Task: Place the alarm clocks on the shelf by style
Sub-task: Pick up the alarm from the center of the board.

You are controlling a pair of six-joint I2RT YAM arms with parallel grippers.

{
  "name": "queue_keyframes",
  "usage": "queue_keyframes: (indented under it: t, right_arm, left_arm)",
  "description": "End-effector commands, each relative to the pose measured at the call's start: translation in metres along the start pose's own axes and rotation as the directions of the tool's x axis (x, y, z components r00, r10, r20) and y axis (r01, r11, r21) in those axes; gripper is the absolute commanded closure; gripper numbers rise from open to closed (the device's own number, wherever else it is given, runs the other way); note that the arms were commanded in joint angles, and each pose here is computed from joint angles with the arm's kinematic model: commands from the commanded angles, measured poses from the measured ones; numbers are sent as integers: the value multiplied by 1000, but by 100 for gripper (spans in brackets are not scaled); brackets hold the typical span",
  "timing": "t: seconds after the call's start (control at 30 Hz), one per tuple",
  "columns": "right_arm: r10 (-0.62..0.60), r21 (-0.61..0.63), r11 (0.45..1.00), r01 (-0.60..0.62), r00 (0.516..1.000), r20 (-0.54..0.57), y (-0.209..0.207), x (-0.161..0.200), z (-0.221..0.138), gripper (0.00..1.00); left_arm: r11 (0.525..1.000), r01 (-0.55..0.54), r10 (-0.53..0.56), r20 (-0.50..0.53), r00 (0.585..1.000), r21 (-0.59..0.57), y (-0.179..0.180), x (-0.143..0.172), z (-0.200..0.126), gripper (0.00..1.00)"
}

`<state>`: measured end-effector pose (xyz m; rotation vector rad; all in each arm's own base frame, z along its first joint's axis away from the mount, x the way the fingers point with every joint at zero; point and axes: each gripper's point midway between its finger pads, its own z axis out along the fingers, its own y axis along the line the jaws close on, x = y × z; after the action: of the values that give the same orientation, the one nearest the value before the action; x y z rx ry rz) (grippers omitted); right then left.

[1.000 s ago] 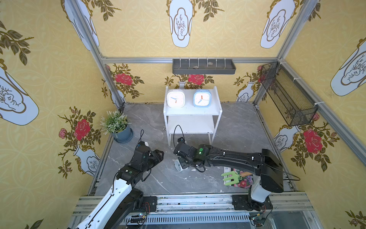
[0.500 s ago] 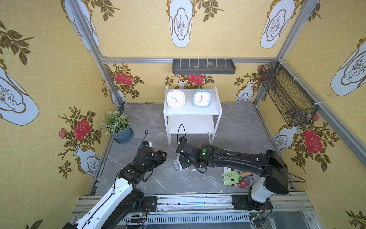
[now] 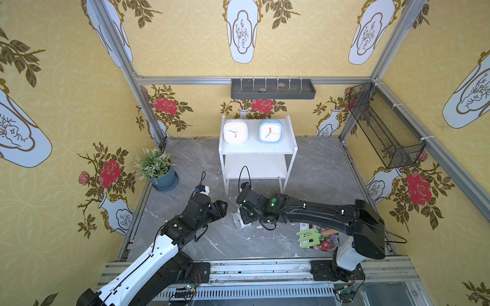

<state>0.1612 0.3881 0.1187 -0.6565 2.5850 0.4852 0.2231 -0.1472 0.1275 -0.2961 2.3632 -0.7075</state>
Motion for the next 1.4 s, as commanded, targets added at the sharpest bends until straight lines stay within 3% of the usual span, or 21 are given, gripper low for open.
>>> queue_keyframes:
  t: [0.0,0.27,0.53,0.8,0.87,1.03,1.37]
  right_arm:
    - [12,-6,1000,-12,1000,24,2,-5,0,88]
    - [3,-10,1000,-2,999,38,3,-7,-4,96]
    - [-5,-6,1000,5,999,44,4,-7,-5,100]
    - [-16,-87,996,25,994,104,13,-19,-40,100]
    - [-16,-125,992,31,993,114,14,-22,-53,100]
    - [-7,-220,975,40,989,149,12,-28,-89,100]
    - [4,-224,974,36,985,174,-19,-30,-148,100]
  left_arm:
    - [1000,-22,22,26,999,-14,0,-5,-1,36]
    - [997,-6,11,72,997,-73,9,-14,-9,34]
    - [997,15,-6,119,993,-73,9,-23,-22,22]
    - [995,-103,97,189,977,18,-15,-40,-49,12]
    - [990,-141,133,205,970,27,-21,-44,-56,5]
    - [977,-205,190,187,964,64,-38,-47,-62,5]
    - [861,-475,416,287,863,181,-98,-45,-82,1]
